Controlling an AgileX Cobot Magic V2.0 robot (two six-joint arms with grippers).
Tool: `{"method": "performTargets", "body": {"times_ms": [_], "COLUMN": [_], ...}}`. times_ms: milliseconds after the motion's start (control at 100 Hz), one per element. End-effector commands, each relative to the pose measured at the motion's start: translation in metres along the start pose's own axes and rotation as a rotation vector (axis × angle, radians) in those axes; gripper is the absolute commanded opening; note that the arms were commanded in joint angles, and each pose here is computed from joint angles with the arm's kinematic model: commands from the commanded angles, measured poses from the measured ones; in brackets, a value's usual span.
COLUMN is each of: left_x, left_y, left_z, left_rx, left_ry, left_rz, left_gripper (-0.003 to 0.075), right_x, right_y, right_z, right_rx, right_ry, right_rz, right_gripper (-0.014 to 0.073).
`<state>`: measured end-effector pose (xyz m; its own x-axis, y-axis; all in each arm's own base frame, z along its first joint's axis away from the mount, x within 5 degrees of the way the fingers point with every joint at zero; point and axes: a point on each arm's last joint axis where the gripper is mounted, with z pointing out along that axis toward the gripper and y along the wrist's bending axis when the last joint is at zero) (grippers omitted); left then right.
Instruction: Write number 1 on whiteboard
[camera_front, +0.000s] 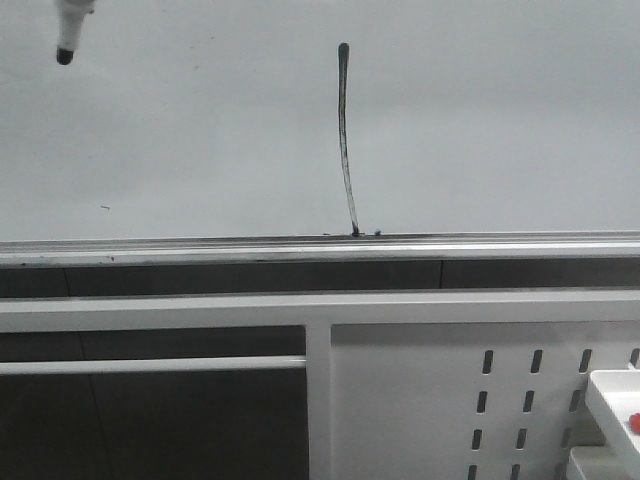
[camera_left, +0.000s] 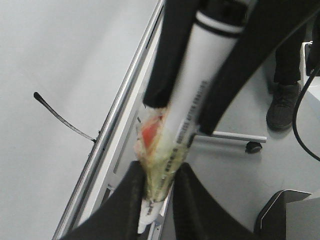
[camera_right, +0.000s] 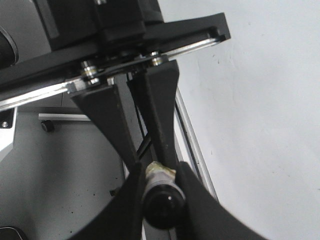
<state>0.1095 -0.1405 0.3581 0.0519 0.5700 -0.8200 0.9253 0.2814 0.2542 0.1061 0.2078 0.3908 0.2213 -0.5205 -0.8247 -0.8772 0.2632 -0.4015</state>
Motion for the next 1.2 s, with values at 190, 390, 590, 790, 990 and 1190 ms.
{"method": "performTargets", "body": {"times_ms": [190,390,590,790,990,1190], "left_x": [-0.016,-0.010,0.009,0.026,0.043,0.045], "left_y": [0.010,0.025,0.043,0.057,0.061,0.067], "left_z": [0.004,0.021,0.036,0.065,0.094,0.101], "left_rx": [-0.045,-0.201,-0.397,-0.487,-0.494,-0.537], "left_ry": [-0.117,-0.246,-0.326,-0.261,-0.169,-0.164], "left_rz": [-0.128,-0.298,-0.527,-0.608,-0.692,-0.702], "left_gripper": [-0.0020,-0.0020,-0.0020,-0.0020,-0.0020,-0.0020], "right_x": [-0.021,-0.023,-0.012,0.023,0.066,0.088], "right_y": [-0.010,-0.013,-0.013,-0.010,-0.002,0.006], "right_z": [-0.013,-0.040,-0.095,-0.128,-0.141,-0.141], "right_rx": [0.075,0.109,0.124,0.247,0.366,0.377], "right_ry": [-0.151,-0.183,-0.161,-0.084,-0.060,-0.051], "right_rz": [-0.017,-0.043,0.079,0.040,0.155,0.221], "right_gripper": [0.0270,0.0502,0.0165,-0.0049,-0.0049,-0.0049]}}
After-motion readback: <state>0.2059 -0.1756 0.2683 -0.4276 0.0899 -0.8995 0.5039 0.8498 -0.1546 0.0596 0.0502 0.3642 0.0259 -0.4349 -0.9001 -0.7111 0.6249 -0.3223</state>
